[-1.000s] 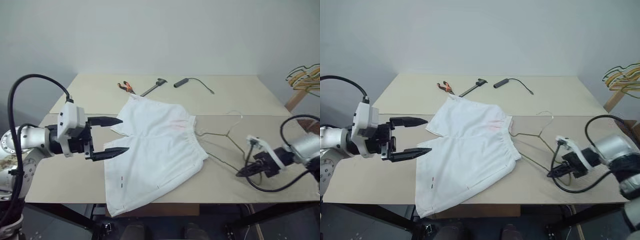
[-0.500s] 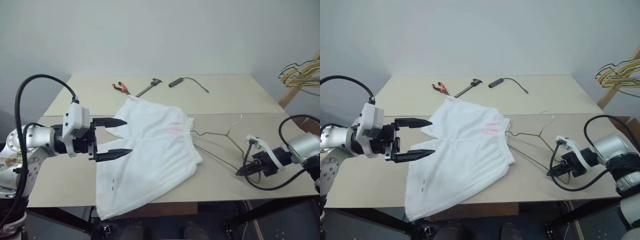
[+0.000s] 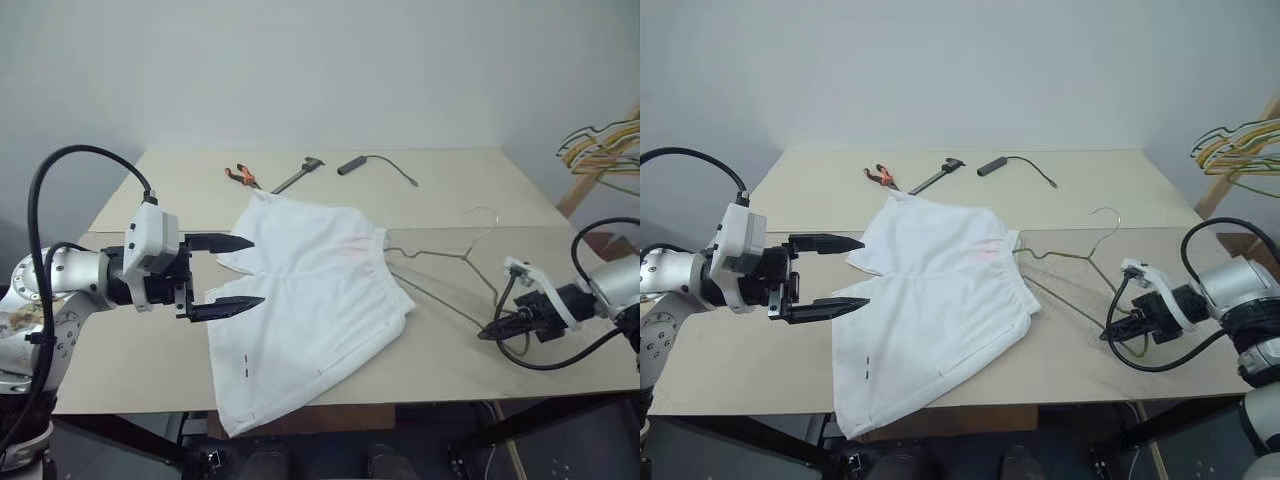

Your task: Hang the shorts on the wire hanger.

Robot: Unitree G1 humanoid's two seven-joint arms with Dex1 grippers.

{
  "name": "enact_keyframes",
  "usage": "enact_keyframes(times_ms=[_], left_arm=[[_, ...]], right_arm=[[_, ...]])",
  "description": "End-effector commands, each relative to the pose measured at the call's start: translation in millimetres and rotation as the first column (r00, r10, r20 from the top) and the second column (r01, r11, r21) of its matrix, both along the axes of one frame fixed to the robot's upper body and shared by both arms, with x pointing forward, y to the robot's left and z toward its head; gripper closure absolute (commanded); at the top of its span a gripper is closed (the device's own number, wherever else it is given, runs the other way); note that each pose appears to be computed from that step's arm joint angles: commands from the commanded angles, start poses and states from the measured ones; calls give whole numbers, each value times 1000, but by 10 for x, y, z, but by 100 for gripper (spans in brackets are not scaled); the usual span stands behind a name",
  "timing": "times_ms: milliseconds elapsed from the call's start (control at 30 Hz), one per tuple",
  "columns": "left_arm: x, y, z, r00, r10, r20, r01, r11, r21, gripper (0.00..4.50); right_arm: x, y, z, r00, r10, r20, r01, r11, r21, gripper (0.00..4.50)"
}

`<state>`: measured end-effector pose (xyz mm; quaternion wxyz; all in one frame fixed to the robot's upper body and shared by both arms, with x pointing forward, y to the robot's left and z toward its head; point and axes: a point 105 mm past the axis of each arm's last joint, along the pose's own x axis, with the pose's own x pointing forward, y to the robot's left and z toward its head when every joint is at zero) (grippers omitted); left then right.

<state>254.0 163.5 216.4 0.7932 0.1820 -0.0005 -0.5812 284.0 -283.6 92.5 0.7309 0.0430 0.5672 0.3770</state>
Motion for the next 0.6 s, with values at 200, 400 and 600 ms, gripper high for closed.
enact_keyframes(times_ms=[200,400,600], left_arm=[[-3,-17,71,999,-9,41,8,1000,2,2],[-15,-5,68,999,-6,37,6,1000,4,2],[-29,-8,52,999,-5,35,5,1000,1,2]], right_arm=[[167,176,95,998,33,48,-36,997,71,450],[250,209,154,997,16,80,-24,995,101,450],[328,219,93,996,-9,88,2,997,73,450]])
